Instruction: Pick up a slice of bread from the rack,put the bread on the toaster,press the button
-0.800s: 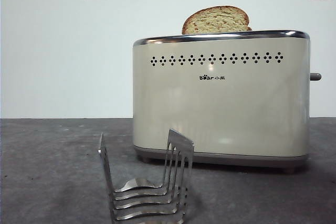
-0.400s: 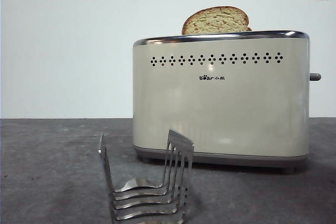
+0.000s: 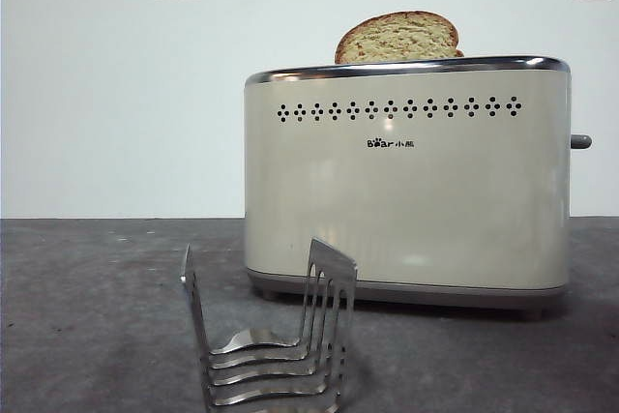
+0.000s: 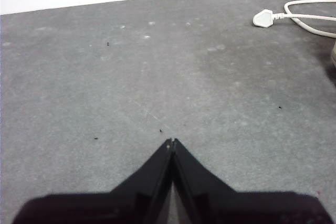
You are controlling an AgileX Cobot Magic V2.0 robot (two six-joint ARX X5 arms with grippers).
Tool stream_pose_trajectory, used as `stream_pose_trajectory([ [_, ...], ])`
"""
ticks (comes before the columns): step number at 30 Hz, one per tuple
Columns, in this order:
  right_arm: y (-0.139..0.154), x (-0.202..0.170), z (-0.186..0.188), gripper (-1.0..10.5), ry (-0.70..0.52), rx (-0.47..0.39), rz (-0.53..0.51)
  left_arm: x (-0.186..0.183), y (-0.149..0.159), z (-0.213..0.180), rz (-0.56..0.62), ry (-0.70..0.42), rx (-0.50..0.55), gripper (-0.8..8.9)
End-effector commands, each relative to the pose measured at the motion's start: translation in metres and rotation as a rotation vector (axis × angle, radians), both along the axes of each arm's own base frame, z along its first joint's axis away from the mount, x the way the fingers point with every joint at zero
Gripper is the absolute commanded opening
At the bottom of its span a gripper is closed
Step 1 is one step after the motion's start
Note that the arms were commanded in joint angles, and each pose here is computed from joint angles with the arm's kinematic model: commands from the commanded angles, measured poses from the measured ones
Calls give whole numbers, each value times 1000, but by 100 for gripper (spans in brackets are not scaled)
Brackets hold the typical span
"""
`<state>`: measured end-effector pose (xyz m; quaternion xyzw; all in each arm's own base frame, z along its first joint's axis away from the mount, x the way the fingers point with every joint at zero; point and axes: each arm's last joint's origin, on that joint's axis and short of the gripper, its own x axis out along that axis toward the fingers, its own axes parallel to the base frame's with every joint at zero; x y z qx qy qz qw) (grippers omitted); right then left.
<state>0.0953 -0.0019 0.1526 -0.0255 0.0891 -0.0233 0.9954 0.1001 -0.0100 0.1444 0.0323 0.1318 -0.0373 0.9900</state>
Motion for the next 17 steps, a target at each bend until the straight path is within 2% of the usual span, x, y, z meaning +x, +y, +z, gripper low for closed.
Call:
stream_pose_trajectory([
  [1,0,0,-3,1,3,23,8,0,0,-3,2,6,12,-3],
  [17,0,0,-3,1,3,22,6,1,0,-5,2,22,14,-3],
])
